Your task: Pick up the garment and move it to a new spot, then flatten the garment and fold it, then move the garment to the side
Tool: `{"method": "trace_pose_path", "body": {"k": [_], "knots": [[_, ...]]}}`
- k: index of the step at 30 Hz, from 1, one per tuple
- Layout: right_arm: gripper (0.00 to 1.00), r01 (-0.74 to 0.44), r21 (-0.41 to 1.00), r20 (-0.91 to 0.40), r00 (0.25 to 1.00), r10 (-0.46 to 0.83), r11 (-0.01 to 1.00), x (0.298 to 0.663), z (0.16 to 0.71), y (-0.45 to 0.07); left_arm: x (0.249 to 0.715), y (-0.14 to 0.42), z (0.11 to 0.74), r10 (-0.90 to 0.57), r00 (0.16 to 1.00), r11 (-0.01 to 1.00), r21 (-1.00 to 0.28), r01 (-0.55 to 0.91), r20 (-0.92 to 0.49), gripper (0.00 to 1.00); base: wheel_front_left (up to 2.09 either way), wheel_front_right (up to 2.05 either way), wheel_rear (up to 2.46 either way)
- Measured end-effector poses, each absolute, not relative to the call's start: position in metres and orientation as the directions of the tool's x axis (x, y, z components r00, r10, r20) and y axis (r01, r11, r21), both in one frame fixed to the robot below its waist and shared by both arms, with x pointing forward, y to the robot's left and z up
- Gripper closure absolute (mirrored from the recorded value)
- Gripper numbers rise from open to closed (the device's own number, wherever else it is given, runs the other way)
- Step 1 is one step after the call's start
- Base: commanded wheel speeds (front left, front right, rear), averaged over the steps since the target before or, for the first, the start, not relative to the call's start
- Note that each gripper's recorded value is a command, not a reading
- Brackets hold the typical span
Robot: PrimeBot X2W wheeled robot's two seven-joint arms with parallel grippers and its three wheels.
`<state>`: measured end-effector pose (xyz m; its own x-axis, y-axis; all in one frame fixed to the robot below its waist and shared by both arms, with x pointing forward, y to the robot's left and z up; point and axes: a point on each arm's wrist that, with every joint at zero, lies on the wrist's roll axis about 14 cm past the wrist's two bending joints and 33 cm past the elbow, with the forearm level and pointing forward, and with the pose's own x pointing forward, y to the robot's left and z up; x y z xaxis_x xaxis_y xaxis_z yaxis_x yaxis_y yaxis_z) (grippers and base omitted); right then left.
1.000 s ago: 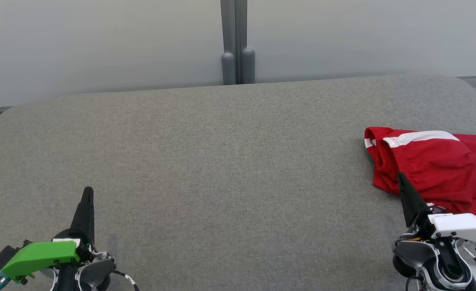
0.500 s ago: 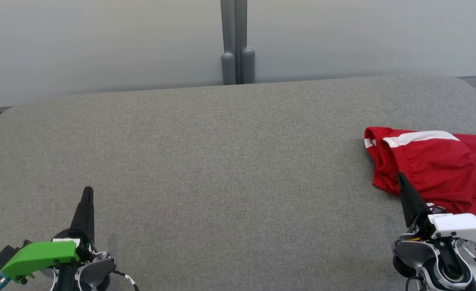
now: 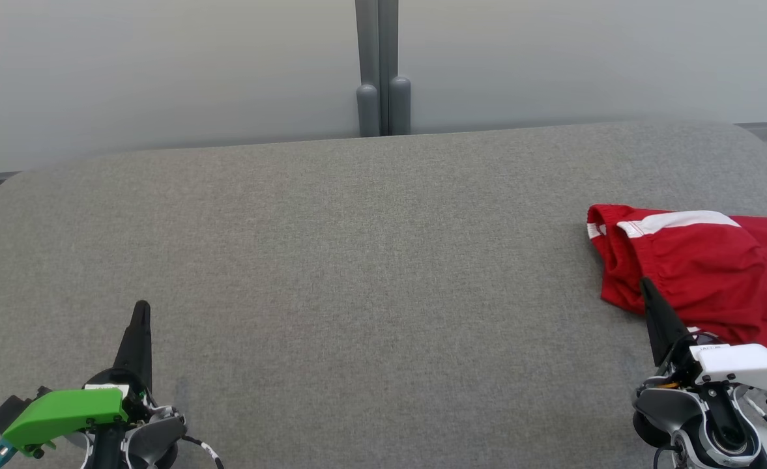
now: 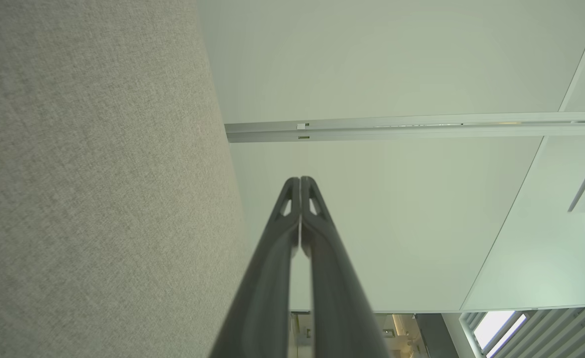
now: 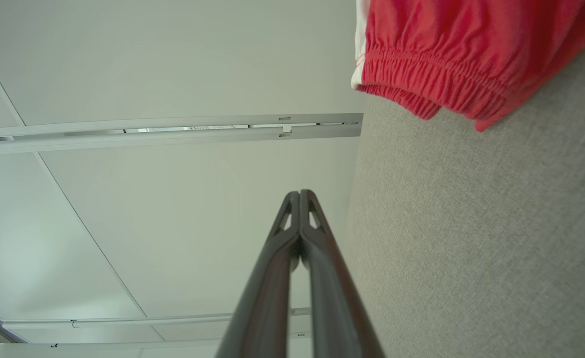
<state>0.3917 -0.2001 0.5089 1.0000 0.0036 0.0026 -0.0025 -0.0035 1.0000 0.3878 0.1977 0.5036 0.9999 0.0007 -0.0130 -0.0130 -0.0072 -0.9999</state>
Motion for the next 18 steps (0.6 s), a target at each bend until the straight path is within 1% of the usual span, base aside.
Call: {"method": "trace_pose_path", "body": {"k": [18], "knots": [[1.00, -0.003, 1.000, 0.003, 1.000, 0.004, -0.003, 0.3917, 0.5089, -0.2001, 0.3878, 0.1977, 0.5035, 0.001, 1.000, -0.007, -1.000, -0.013, -0.013, 1.00, 0.00, 0.00, 0.00]]}}
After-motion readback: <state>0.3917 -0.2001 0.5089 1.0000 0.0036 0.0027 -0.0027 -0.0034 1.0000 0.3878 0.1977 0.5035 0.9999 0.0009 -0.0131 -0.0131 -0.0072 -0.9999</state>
